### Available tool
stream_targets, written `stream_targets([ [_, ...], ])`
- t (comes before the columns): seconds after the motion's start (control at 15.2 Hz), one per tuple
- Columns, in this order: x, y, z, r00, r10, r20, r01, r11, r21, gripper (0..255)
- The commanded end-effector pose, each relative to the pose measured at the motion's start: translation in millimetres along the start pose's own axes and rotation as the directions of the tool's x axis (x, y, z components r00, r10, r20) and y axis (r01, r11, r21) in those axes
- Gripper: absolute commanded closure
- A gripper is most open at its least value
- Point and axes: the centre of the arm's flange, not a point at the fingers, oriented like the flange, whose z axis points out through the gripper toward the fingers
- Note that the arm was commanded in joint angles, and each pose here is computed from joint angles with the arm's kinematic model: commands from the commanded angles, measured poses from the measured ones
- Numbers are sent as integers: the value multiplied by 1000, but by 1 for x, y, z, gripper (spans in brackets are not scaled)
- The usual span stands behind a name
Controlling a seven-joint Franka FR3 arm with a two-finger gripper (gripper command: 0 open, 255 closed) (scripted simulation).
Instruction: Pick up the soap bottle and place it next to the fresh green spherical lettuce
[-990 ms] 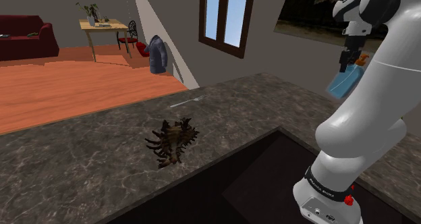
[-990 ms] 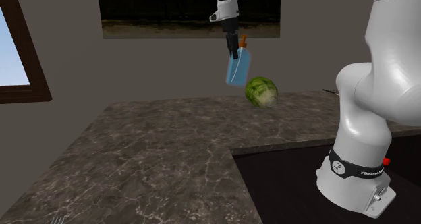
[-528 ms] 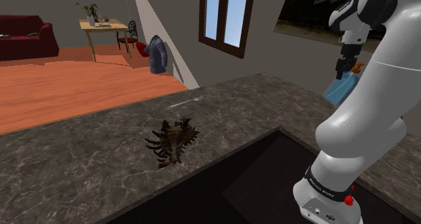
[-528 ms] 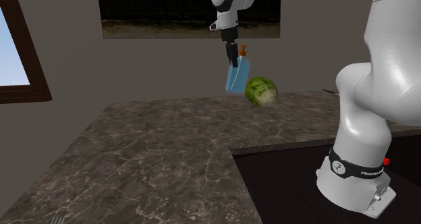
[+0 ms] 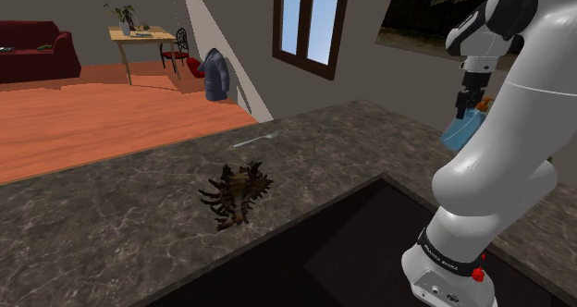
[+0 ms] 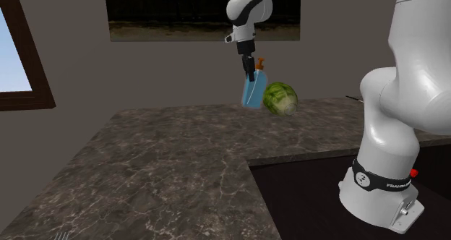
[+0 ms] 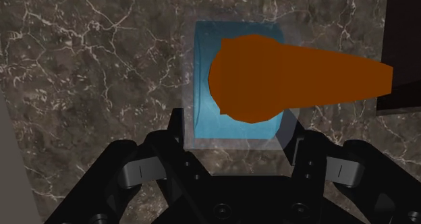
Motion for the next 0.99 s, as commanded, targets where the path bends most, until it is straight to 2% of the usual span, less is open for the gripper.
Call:
stream_targets([
  [0.0, 2, 0, 11, 1000, 0, 0, 0, 1000, -1, 255],
  [0.92, 14, 3, 78, 1000, 0, 0, 0, 1000, -1, 255],
])
